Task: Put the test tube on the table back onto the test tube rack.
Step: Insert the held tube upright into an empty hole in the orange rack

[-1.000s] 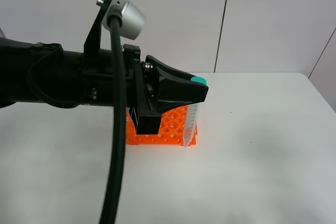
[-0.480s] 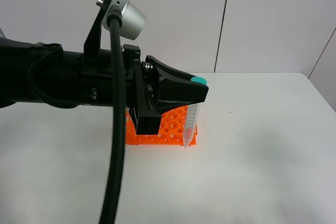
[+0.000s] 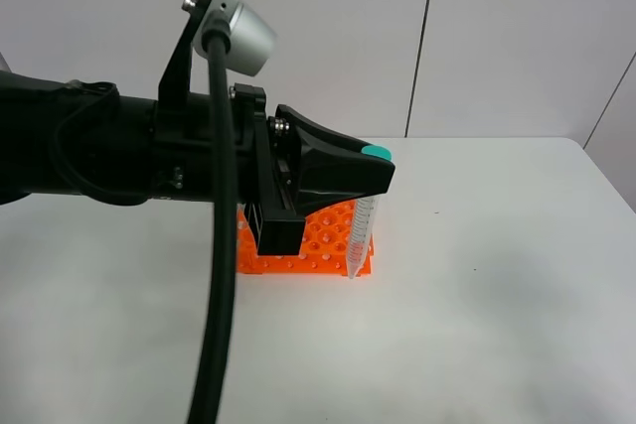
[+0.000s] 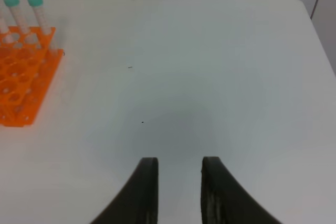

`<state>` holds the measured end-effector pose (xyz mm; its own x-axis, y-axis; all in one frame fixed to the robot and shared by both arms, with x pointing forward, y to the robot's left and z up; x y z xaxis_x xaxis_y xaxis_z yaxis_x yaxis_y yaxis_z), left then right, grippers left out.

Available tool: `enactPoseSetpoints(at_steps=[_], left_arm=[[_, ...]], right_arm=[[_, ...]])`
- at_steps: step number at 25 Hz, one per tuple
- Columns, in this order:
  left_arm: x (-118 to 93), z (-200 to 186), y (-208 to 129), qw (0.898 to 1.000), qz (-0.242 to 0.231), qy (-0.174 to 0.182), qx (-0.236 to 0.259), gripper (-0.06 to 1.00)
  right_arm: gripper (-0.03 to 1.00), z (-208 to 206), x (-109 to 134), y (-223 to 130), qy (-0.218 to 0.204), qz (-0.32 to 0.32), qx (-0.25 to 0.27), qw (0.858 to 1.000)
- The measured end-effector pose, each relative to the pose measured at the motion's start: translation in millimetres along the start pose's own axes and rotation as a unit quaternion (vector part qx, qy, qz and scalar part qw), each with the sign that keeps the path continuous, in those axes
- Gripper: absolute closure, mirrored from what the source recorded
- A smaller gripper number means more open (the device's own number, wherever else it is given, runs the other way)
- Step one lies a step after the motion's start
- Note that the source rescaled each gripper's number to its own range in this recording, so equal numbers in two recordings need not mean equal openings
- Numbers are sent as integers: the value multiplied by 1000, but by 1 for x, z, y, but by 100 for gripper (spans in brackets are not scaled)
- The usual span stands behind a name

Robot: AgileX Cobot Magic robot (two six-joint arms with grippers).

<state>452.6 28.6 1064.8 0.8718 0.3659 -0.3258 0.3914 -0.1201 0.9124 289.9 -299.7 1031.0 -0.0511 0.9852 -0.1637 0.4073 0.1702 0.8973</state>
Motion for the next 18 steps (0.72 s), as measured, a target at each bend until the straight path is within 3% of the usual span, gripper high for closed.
enactPoseSetpoints(at_steps=[13, 18], left_arm=[[0, 0, 0, 1000, 22, 1, 0, 94], [8, 4, -1, 998, 39, 52, 13, 94]], right_arm=[[67, 0, 0, 0, 0, 0, 0, 1000], [67, 0, 0, 0, 0, 0, 0, 1000]])
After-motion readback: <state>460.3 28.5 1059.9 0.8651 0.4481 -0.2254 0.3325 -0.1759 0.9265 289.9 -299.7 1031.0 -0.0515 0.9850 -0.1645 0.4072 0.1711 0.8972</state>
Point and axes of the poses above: a point on each arm's last joint axis where the gripper is mounted, z pointing out along that axis toward the gripper, x along the wrist's bending axis when the last joint is at zero, y = z × x, the point moved 6 cm from there along z, pointing out along that axis toward the gripper, and after that the axes turned 10 degrees about -z, right-handed, at the moved point
